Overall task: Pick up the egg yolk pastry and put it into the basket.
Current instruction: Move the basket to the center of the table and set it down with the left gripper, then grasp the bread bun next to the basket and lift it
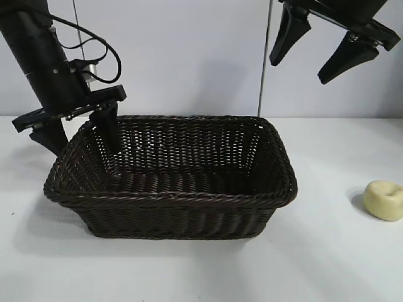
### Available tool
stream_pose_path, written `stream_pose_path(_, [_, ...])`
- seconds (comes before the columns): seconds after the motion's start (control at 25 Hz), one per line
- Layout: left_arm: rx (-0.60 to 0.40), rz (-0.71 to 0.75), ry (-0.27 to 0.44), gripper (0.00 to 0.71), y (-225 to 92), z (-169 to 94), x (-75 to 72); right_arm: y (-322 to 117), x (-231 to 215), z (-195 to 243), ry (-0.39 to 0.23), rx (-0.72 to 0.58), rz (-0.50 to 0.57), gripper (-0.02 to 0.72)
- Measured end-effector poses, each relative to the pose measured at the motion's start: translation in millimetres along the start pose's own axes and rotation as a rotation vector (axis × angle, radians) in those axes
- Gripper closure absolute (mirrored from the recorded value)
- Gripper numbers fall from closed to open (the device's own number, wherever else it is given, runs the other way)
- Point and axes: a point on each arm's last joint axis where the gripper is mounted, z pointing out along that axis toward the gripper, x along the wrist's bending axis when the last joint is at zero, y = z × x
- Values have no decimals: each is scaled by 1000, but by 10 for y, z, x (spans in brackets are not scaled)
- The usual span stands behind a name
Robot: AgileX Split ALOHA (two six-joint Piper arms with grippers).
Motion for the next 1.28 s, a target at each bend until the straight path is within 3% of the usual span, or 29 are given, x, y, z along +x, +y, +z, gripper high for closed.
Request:
stream_pose_path(0.72, [-261,103,-62,171,-457,-1311,-470,-2,0,0,0,3,0,123])
stream_pose_path(1.08, [-252,158,-104,171,-565,-1314,-733,-10,1,0,1,11,0,123])
stream_pose_path(1.28, [-255,167,-109,171,-569,-1302,-775,-11,1,0,1,13,0,123])
